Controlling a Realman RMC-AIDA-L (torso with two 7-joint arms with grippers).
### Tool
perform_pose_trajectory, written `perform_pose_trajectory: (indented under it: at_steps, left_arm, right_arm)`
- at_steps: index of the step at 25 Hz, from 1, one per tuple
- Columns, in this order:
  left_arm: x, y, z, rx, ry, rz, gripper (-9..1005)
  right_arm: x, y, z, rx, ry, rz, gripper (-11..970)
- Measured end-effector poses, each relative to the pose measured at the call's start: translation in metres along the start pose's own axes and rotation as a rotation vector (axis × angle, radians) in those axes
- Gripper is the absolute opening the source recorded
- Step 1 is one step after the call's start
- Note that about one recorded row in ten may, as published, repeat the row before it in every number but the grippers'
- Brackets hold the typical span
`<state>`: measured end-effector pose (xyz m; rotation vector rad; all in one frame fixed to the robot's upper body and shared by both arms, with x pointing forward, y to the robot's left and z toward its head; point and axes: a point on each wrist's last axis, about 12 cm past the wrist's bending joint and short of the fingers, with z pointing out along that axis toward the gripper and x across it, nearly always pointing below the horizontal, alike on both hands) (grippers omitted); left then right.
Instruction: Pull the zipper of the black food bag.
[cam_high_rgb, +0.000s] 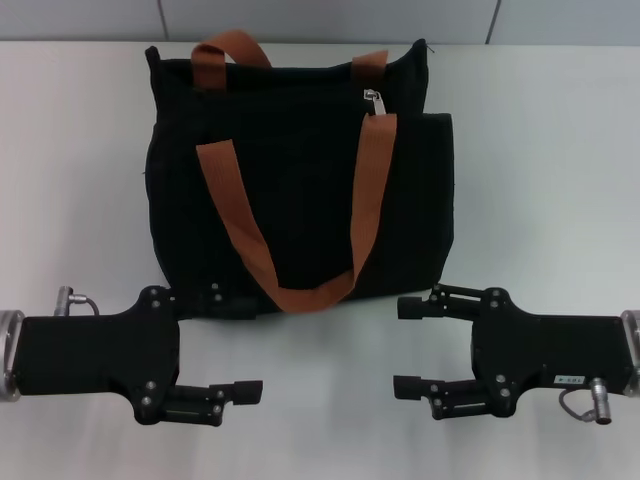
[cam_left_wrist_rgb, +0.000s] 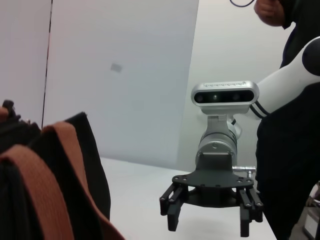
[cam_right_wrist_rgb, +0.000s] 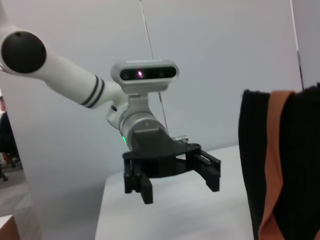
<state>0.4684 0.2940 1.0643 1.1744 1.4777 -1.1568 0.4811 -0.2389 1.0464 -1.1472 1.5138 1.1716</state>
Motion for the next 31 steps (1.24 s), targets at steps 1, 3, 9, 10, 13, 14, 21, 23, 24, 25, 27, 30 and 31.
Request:
perform_pose_trajectory:
  at_steps: [1,3,9,10,13,14,21,23,24,25,27,30,31]
  left_arm:
    - [0.0003,0.0000,-0.0003,0.000,0.004,-0.002,813]
    - [0.0006,0.0001,-0.0005,-0.002,0.006,-0.003,813]
    - [0.0015,-0.0007,-0.0011,-0.004,0.006,-0.007,813]
    - [0.0016,-0.0009,-0.0012,-0.004,0.006,-0.008,813]
    - [0.0021,-0.0014,-0.0014,-0.004,0.006,-0.009,813]
    - [0.0023,-0.0015,-0.0015,-0.005,0.006,-0.009,813]
    - [0.0038,-0.0032,-0.0024,-0.008,0.006,-0.010,813]
    - [0.0038,-0.0032,-0.0025,-0.008,0.006,-0.008,813]
    - [0.0039,-0.0033,-0.0025,-0.008,0.006,-0.007,813]
    - [0.0040,-0.0034,-0.0026,-0.008,0.006,-0.006,813]
    - [0.0040,-0.0034,-0.0026,-0.008,0.006,-0.006,813]
    - [0.0042,-0.0037,-0.0028,-0.009,0.006,-0.005,813]
    - [0.0042,-0.0037,-0.0028,-0.009,0.006,-0.005,813]
  right_arm:
    - [0.0005,-0.0003,0.0010,0.002,0.003,0.002,820]
    - [0.0008,-0.0003,0.0029,-0.004,0.006,0.003,823]
    - [0.0004,-0.0007,0.0049,-0.009,0.006,0.003,823]
    - [0.0004,-0.0008,0.0050,-0.008,0.006,0.003,824]
    - [0.0002,-0.0011,0.0052,-0.006,0.005,0.002,824]
    - [0.0002,-0.0011,0.0052,-0.006,0.004,0.002,824]
    - [-0.0002,-0.0015,0.0055,-0.006,0.005,0.000,823]
    - [-0.0002,-0.0015,0.0055,-0.007,0.005,0.000,823]
    - [-0.0001,-0.0015,0.0055,-0.007,0.006,0.001,823]
    - [-0.0001,-0.0015,0.0055,-0.007,0.006,0.001,823]
    - [-0.0001,-0.0015,0.0055,-0.007,0.006,0.001,823]
    - [0.0000,-0.0014,0.0055,-0.007,0.006,0.001,823]
    - [-0.0001,-0.0015,0.0054,-0.008,0.007,0.000,823]
